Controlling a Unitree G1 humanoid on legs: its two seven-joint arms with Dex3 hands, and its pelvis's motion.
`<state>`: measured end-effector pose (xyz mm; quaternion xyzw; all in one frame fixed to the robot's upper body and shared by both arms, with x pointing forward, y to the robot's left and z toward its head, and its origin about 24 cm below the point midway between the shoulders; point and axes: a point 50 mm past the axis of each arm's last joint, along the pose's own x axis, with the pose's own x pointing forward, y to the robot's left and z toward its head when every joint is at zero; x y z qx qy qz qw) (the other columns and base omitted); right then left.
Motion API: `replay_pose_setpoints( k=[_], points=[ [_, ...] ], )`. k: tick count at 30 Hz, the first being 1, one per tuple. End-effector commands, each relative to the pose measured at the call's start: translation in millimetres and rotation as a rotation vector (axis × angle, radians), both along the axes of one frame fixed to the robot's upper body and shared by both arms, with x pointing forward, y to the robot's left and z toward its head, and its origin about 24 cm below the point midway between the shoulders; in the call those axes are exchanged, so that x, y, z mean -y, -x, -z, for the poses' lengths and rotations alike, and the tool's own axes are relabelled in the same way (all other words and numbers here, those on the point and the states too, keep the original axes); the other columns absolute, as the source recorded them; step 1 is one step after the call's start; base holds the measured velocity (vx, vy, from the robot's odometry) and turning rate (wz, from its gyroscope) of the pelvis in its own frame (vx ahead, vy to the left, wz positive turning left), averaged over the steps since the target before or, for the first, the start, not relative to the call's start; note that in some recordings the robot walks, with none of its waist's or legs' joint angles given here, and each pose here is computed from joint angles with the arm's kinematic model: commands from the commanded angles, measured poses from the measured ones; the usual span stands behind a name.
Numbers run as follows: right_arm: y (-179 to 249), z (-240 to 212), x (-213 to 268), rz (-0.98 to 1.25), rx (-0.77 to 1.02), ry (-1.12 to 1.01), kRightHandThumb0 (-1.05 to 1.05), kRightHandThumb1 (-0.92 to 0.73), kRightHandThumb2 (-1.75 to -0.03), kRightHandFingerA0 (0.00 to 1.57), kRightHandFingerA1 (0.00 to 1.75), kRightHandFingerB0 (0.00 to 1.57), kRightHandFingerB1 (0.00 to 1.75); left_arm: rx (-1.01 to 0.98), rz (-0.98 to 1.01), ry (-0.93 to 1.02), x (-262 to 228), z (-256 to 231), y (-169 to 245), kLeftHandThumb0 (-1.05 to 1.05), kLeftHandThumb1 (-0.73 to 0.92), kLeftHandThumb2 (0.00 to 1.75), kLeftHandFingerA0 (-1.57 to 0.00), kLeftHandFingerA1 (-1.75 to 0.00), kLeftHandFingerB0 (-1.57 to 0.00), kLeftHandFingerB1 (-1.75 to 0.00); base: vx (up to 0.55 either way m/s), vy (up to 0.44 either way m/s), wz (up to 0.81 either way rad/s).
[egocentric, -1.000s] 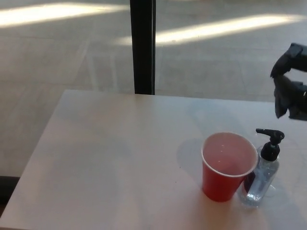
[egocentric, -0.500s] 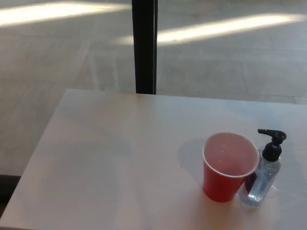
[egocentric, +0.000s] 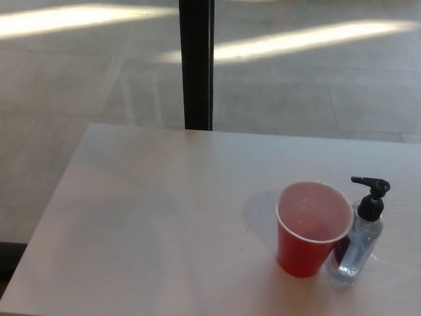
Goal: The robot uses its right hand fist to press the hand soap kept in the middle of the table to get liquid hand soap out
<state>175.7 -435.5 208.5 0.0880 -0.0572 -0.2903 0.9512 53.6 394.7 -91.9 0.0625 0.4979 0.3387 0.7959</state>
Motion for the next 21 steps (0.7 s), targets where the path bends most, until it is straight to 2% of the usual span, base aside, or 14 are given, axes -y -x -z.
replay_pose_setpoints(
  k=[1, 2, 3, 5, 7, 8, 10, 12, 13, 14, 16, 17, 18, 21],
  points=[
    [142, 121, 46, 0.705, -0.275, -0.171, -0.69, -0.46, -1.12, 1.24, 1.42, 0.57, 0.85, 0.018, -0.017, -0.042, -10, -8, 1, -0.54, 0.71, 0.6, -0.72, -0.74, -0.51, -0.52, 0.0, 0.0, 0.0],
    [147, 130, 44, 0.738, -0.29, -0.191, -0.69, -0.46, -1.12, 1.24, 1.42, 0.57, 0.85, 0.02, -0.009, -0.043, -10, -8, 1, -0.54, 0.71, 0.6, -0.72, -0.74, -0.51, -0.52, 0.0, 0.0, 0.0],
    [152, 138, 42, 0.753, -0.309, -0.216, -0.68, -0.53, -1.11, 1.01, 1.47, 0.44, 0.88, 0.016, -0.004, -0.044, -10, -8, 1, -0.54, 0.71, 0.6, -0.72, -0.73, -0.51, -0.52, 0.0, 0.0, 0.0],
    [164, 161, 37, 0.84, -0.356, -0.268, -0.61, -0.55, -1.13, 1.13, 1.49, 0.38, 0.91, 0.009, -0.014, -0.043, -9, -7, 2, -0.55, 0.7, 0.61, -0.72, -0.73, -0.53, -0.54, 0.0, 0.0, 0.0],
    [176, 190, 27, 0.89, -0.443, -0.307, -0.58, -0.5, -1.2, 1.42, 1.41, 0.63, 0.94, 0.002, -0.007, -0.046, -8, -7, 3, -0.55, 0.7, 0.61, -0.75, -0.76, -0.55, -0.54, 0.0, 0.0, 0.0],
    [179, 195, 24, 0.893, -0.464, -0.314, -0.57, -0.54, -1.19, 1.16, 1.6, 0.44, 1.04, 0.002, -0.01, -0.046, -8, -6, 3, -0.56, 0.7, 0.61, -0.77, -0.78, -0.56, -0.54, 0.0, 0.0, 0.0],
    [182, 204, 17, 0.88, -0.484, -0.327, -0.59, -0.55, -1.15, 1.05, 1.58, 0.39, 0.97, -0.001, -0.016, -0.047, -7, -5, 4, -0.56, 0.69, 0.61, -0.78, -0.79, -0.57, -0.55, 0.0, 0.0, 0.0],
    [185, 213, 9, 0.852, -0.545, -0.344, -0.6, -0.59, -1.14, 1.03, 1.47, 0.59, 1.3, 0.007, -0.04, -0.044, -7, -5, 4, -0.55, 0.69, 0.61, -0.77, -0.76, -0.54, -0.52, 0.0, 0.0, 0.0],
    [186, 219, 5, 0.848, -0.563, -0.341, -0.64, -0.59, -1.23, 1.1, 1.24, 0.71, 1.04, 0.001, -0.035, -0.047, -8, -6, 4, -0.55, 0.69, 0.61, -0.77, -0.78, -0.55, -0.53, 0.0, 0.0, 0.0],
    [188, 223, 2, 0.828, -0.597, -0.325, -0.59, -0.62, -1.12, 0.94, 1.37, 0.27, 0.89, 0.001, -0.031, -0.044, -9, -6, 4, -0.54, 0.7, 0.61, -0.73, -0.73, -0.54, -0.52, 0.0, 0.0, 0.0],
    [192, 234, -5, 0.791, -0.658, -0.302, -0.57, -0.56, -1.1, 0.92, 1.27, 0.66, 1.21, -0.003, -0.024, -0.048, -9, -7, 5, -0.55, 0.69, 0.6, -0.75, -0.72, -0.56, -0.52, 0.0, 0.0, 0.0],
    [193, 238, -8, 0.775, -0.675, -0.296, -0.59, -0.5, -1.16, 1.05, 1.15, 0.85, 1.11, -0.004, -0.02, -0.051, -9, -7, 6, -0.54, 0.69, 0.6, -0.74, -0.72, -0.56, -0.53, 0.0, 0.0, 0.0],
    [194, 241, -10, 0.761, -0.686, -0.294, -0.57, -0.51, -1.12, 1.04, 1.25, 0.82, 1.35, 0.0, -0.023, -0.045, -9, -6, 7, -0.54, 0.7, 0.6, -0.72, -0.72, -0.53, -0.53, 0.0, 0.0, 0.0],
    [194, 241, -13, 0.735, -0.694, -0.286, -0.56, -0.49, -1.12, 1.0, 1.27, 0.81, 1.33, 0.003, -0.018, -0.039, -9, -7, 8, -0.54, 0.71, 0.6, -0.71, -0.71, -0.51, -0.51, 0.0, 0.0, 0.0]
  ],
)
